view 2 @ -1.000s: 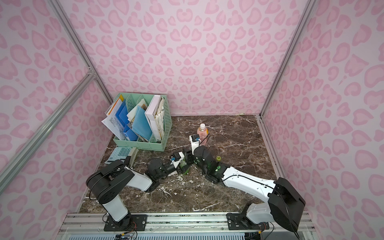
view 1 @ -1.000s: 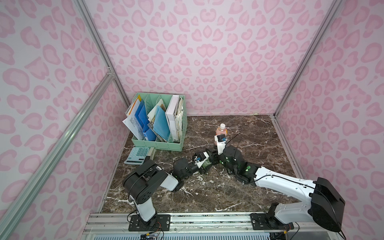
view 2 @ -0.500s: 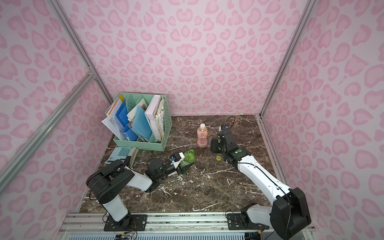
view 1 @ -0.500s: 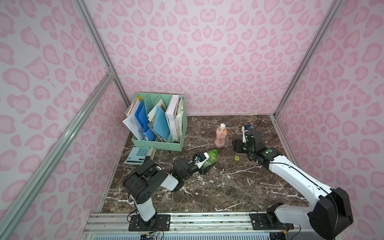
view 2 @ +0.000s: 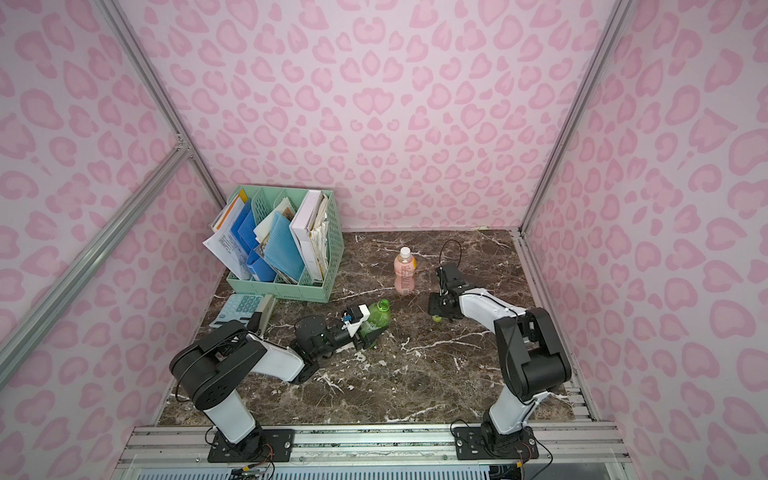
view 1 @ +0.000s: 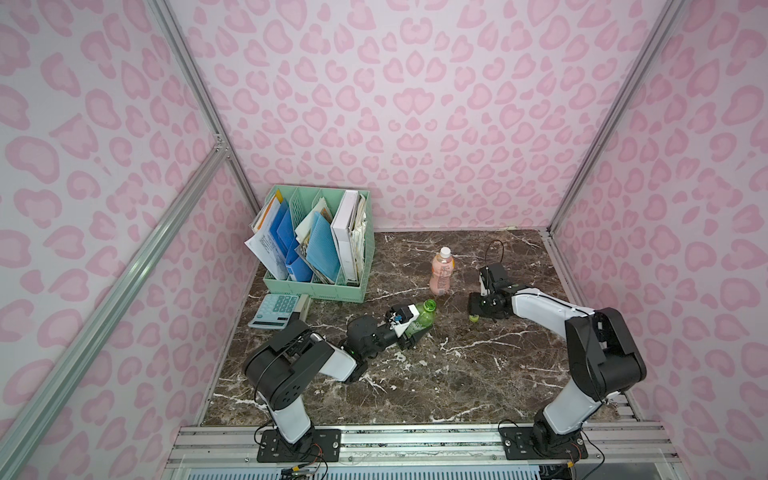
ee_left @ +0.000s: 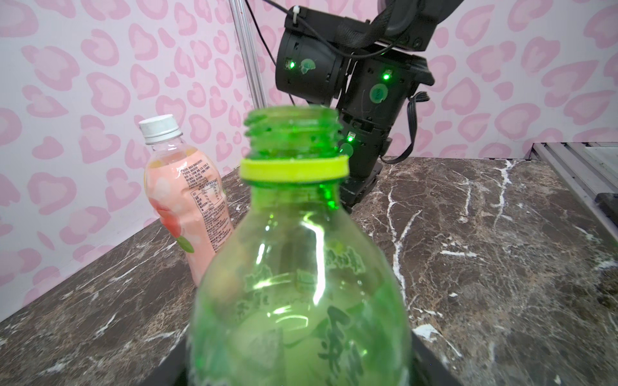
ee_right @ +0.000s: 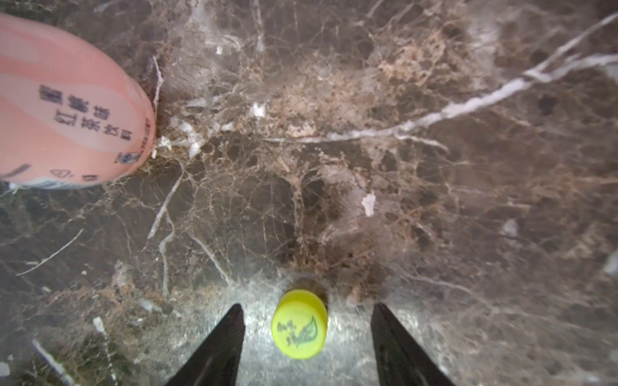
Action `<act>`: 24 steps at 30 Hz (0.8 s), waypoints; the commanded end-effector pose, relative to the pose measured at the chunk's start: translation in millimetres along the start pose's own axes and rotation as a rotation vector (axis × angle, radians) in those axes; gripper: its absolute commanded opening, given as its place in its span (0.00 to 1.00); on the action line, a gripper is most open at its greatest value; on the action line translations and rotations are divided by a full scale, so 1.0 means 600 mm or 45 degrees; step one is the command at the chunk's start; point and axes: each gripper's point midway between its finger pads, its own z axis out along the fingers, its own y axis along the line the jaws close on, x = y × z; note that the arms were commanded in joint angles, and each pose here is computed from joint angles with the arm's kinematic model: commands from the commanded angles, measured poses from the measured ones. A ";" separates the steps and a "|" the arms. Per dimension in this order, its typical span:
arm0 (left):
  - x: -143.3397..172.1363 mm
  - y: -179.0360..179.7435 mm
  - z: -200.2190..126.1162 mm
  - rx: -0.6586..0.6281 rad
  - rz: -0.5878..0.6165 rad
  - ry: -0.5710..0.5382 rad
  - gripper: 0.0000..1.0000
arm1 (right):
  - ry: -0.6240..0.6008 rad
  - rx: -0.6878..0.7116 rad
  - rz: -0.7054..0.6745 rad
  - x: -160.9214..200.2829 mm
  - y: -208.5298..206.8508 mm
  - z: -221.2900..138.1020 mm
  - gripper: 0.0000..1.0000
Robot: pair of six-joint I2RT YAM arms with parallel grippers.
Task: Screw on the bottle caps
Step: Screw the bottle cap onto the plastic bottle.
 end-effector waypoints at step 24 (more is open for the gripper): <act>0.000 0.000 0.000 0.006 0.004 0.011 0.71 | 0.350 0.092 -0.148 0.176 0.014 -0.036 0.33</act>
